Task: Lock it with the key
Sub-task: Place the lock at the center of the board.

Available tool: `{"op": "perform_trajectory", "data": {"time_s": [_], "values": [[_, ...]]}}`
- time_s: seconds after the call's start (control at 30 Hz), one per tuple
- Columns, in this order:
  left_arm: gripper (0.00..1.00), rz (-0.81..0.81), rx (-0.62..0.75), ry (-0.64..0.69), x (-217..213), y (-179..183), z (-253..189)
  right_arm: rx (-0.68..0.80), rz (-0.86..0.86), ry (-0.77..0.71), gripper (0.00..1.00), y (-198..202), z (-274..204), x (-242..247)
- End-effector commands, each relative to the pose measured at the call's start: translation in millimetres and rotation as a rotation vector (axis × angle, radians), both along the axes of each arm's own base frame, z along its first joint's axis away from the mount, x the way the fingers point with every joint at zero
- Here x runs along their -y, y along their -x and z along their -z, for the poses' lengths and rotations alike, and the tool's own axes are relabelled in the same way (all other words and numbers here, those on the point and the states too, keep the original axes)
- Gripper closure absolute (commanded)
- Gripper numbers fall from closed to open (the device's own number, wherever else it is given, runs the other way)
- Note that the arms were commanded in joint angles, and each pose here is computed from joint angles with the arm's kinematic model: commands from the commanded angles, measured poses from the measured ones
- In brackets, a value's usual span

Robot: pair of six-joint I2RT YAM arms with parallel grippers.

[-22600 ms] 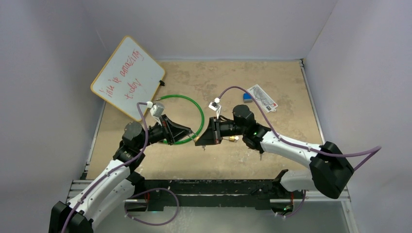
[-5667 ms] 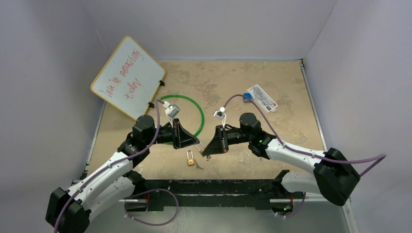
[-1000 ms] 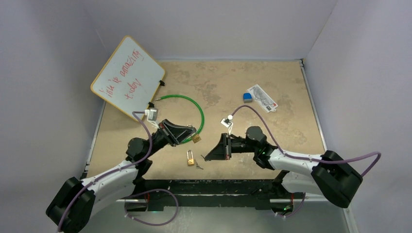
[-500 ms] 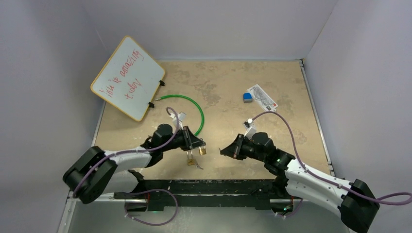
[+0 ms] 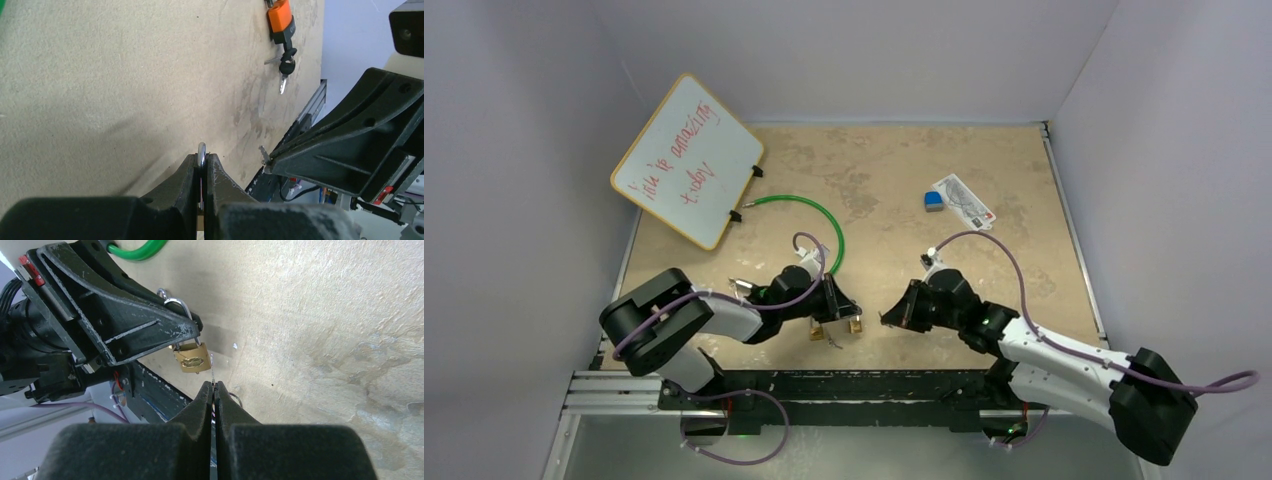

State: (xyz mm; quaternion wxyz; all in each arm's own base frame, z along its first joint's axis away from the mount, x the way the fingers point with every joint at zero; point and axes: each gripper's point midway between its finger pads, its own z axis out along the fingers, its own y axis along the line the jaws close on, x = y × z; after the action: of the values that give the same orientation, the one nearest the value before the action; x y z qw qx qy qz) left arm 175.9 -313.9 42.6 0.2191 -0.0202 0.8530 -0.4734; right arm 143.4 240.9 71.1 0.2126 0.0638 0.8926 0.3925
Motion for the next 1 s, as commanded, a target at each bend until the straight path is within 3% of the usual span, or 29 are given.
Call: {"op": "perform_trajectory", "data": {"time_s": [0.0, 0.13, 0.63, 0.73, 0.97], "values": [[1.00, -0.059, 0.033, 0.062, 8.6, -11.4, -9.7, -0.001, -0.013, -0.049, 1.00, -6.1, -13.7, -14.0], [0.95, -0.066, 0.011, 0.046, 7.6, -9.1, 0.4, -0.040, -0.026, -0.062, 1.00, -3.3, -8.3, -19.5], [0.55, -0.091, 0.027, -0.224, -21.3, -14.5, 10.3, -0.137, 0.018, -0.084, 1.00, -5.2, 10.0, -28.3], [0.42, -0.095, 0.056, -0.255, -24.1, -19.2, 2.3, -0.154, 0.008, -0.075, 1.00, -5.9, 15.1, -31.7], [0.37, -0.085, 0.124, -0.267, -28.2, -22.6, -22.0, -0.165, -0.002, -0.071, 1.00, -10.3, 21.6, -38.3]]}}
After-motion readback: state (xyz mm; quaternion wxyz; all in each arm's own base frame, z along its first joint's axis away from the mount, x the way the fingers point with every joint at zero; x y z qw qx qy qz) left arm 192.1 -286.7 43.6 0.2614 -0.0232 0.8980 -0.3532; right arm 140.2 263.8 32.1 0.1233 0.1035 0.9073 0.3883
